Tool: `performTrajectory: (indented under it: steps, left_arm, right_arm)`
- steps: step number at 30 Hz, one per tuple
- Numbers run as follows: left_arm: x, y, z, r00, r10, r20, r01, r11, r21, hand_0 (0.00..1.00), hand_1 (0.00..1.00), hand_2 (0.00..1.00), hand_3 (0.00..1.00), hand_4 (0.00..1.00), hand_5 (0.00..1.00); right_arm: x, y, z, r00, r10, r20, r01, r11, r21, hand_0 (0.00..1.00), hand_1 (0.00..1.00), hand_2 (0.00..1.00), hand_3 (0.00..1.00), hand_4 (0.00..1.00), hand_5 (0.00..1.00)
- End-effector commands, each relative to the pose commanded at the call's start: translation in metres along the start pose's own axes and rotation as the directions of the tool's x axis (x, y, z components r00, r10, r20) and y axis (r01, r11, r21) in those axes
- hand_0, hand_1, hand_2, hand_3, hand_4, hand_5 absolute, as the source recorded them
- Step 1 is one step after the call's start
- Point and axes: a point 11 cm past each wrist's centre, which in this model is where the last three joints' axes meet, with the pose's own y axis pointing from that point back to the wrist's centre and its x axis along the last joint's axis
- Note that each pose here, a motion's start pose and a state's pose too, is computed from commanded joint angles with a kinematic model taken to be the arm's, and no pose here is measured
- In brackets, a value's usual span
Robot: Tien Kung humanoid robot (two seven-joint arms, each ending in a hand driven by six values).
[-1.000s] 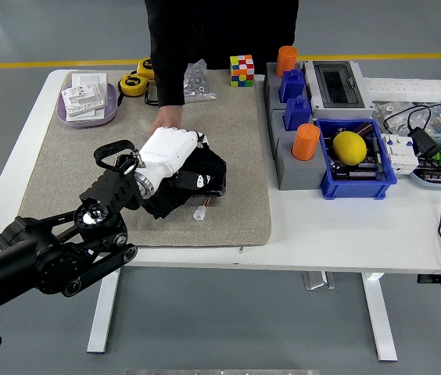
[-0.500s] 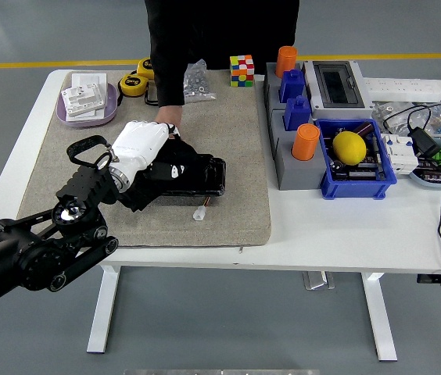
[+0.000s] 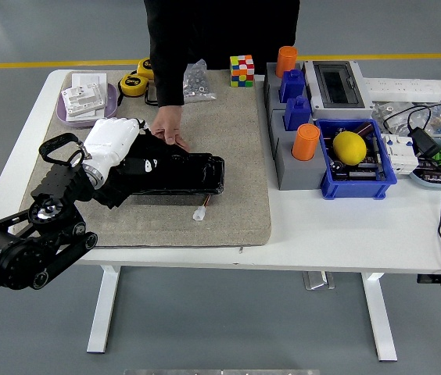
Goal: Pick the rag up,wipe the panel,place it on the desk
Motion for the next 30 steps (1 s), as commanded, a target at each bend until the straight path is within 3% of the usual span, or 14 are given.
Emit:
performTrajectory:
  steps: [7, 17, 22, 30]
  left_arm:
    - [0.0, 0.001, -0.016, 1.0, 0.003, 0.007, -0.003, 0.999, 0.036, 0.263, 0.092, 0.402, 0.246, 0.002, 0.002]
    - [0.003, 0.001, -0.019, 1.0, 0.015, 0.002, -0.015, 0.999, 0.046, 0.262, 0.092, 0.401, 0.246, 0.002, 0.002]
    - [-0.001, 0.002, -0.008, 1.0, 0.005, -0.003, -0.005, 1.0, 0.023, 0.262, 0.092, 0.401, 0.246, 0.002, 0.002]
    - [-0.003, 0.0, 0.023, 1.0, -0.004, -0.022, 0.003, 0.999, -0.043, 0.264, 0.092, 0.401, 0.244, 0.002, 0.002]
  right_arm:
    - [0.0, 0.0, -0.001, 1.0, 0.0, 0.002, 0.0, 1.0, 0.001, 0.686, 0.461, 0.643, 0.618, 0.998, 0.682]
    - [-0.001, 0.0, -0.001, 1.0, -0.001, 0.001, 0.001, 1.0, 0.002, 0.686, 0.461, 0.643, 0.618, 0.998, 0.682]
    - [-0.001, 0.0, 0.0, 1.0, -0.004, -0.001, 0.004, 1.0, 0.001, 0.687, 0.461, 0.643, 0.618, 0.998, 0.681]
    - [-0.002, 0.0, -0.003, 1.0, -0.005, -0.002, 0.006, 1.0, 0.006, 0.687, 0.461, 0.643, 0.618, 0.998, 0.681]
